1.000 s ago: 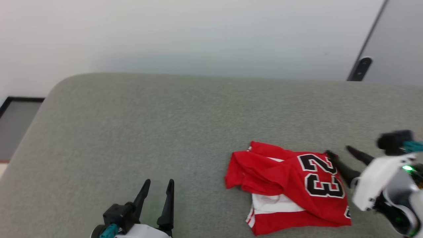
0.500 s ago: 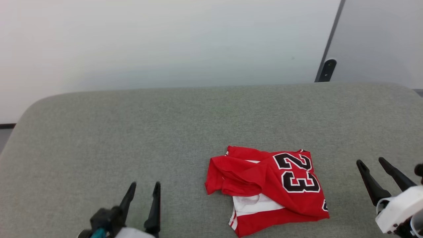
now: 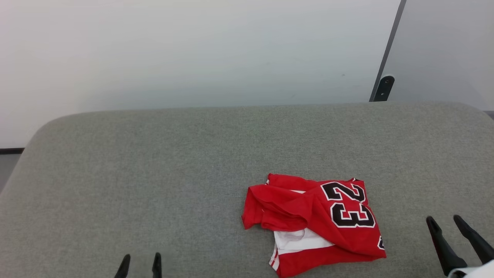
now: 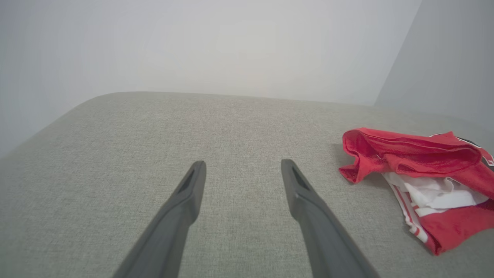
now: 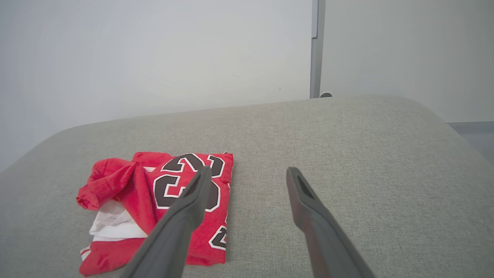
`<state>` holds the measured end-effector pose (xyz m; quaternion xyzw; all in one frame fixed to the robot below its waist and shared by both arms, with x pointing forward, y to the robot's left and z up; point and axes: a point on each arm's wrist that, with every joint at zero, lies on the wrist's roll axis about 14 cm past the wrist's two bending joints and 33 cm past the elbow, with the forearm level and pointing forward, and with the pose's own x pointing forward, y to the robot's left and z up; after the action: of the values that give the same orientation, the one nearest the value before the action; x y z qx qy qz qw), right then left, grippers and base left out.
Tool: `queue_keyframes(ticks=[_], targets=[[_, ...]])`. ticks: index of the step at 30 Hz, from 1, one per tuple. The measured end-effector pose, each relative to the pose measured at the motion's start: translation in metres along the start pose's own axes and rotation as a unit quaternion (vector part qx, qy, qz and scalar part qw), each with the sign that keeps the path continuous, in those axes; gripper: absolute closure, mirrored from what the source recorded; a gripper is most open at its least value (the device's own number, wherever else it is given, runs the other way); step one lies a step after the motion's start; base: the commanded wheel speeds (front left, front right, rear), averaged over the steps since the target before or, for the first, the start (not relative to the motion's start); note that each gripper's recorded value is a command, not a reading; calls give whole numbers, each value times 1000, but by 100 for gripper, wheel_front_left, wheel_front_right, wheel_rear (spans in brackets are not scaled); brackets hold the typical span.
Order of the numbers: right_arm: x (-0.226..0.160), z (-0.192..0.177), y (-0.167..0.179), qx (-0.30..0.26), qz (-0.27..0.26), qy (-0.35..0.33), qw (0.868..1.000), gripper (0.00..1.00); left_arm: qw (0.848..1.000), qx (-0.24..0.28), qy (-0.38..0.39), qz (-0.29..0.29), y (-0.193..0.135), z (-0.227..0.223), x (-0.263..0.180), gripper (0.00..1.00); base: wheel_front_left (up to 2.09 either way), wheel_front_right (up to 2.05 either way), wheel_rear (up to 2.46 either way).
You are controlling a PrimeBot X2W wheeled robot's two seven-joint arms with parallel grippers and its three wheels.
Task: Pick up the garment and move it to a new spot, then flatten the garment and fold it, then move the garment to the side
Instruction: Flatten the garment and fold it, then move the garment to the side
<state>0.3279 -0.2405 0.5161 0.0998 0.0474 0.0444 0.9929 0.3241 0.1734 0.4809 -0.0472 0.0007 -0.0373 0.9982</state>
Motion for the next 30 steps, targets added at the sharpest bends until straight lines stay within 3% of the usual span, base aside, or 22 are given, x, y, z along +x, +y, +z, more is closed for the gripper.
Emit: queue_keyframes(ticks=[30], targets=[[-7,-2,8,6,-1,10,1000,0,1000,-1,-13,12,-3,20,-10,0,0,0,0]])
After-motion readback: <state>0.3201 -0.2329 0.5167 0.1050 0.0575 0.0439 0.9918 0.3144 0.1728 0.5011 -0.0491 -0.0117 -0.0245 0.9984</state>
